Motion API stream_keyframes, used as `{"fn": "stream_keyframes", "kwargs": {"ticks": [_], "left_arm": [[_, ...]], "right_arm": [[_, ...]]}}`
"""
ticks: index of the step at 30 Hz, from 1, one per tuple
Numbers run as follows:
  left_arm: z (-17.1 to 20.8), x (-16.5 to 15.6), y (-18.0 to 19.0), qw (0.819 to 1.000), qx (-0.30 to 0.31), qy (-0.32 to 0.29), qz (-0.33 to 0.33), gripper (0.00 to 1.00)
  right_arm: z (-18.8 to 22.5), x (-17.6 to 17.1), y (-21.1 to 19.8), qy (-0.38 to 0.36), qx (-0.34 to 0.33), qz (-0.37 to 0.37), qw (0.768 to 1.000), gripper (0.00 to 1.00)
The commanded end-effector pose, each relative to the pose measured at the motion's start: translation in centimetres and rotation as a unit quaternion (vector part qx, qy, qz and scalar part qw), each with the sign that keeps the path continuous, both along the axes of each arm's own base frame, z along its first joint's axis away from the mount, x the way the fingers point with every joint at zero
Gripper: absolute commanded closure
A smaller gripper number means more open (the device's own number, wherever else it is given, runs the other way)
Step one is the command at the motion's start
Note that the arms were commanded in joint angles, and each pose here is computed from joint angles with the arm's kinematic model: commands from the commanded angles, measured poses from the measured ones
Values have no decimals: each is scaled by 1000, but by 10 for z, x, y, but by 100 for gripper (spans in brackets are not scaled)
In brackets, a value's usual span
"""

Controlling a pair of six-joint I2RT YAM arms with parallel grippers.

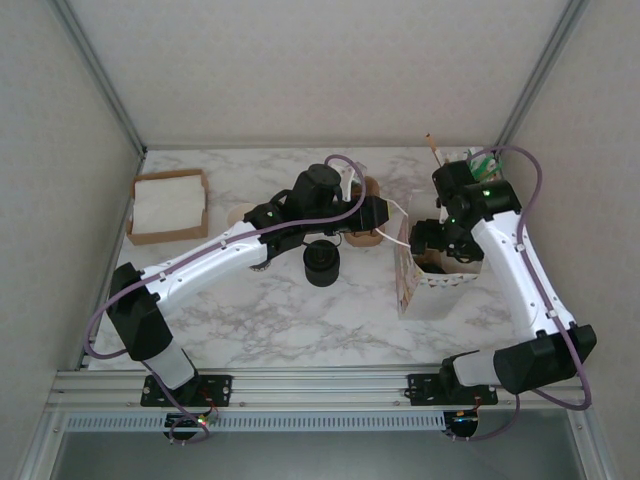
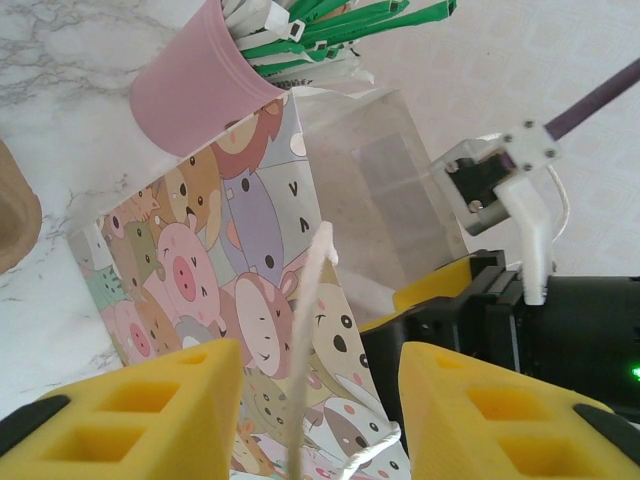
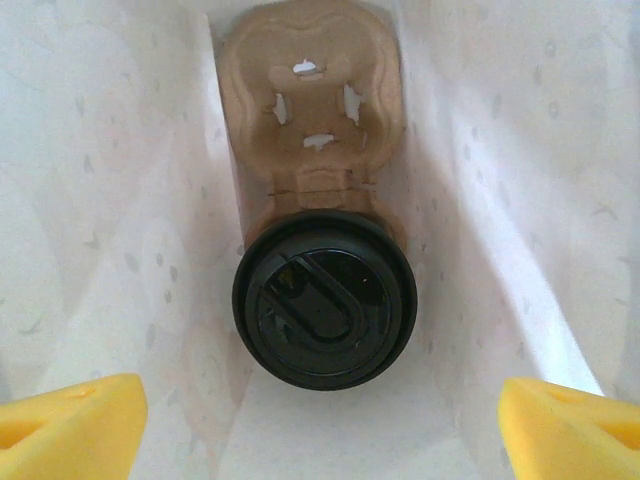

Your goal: Pack the takeout coffee

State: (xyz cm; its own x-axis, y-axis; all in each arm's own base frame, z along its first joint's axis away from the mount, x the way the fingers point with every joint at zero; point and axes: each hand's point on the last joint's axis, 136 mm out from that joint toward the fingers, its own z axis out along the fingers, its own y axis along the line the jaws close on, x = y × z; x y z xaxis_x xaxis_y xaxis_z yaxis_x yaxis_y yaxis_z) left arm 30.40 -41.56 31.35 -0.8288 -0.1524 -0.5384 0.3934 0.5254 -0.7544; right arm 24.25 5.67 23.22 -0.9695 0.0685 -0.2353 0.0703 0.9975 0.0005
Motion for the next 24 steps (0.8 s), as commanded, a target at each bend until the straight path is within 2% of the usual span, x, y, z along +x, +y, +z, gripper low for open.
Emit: {"fn": "stream_keyframes", "kwargs": {"ticks": [1,24], "left_arm": [[27,-3,-1,1000,-24,-19,3,54],[43,-9,3,999,-39,-37,3,53]], "right_arm": [[14,-6,-7,-14,-5,-12,1000,9],[54,-10,-10,-89,15,-22,996,10]]}}
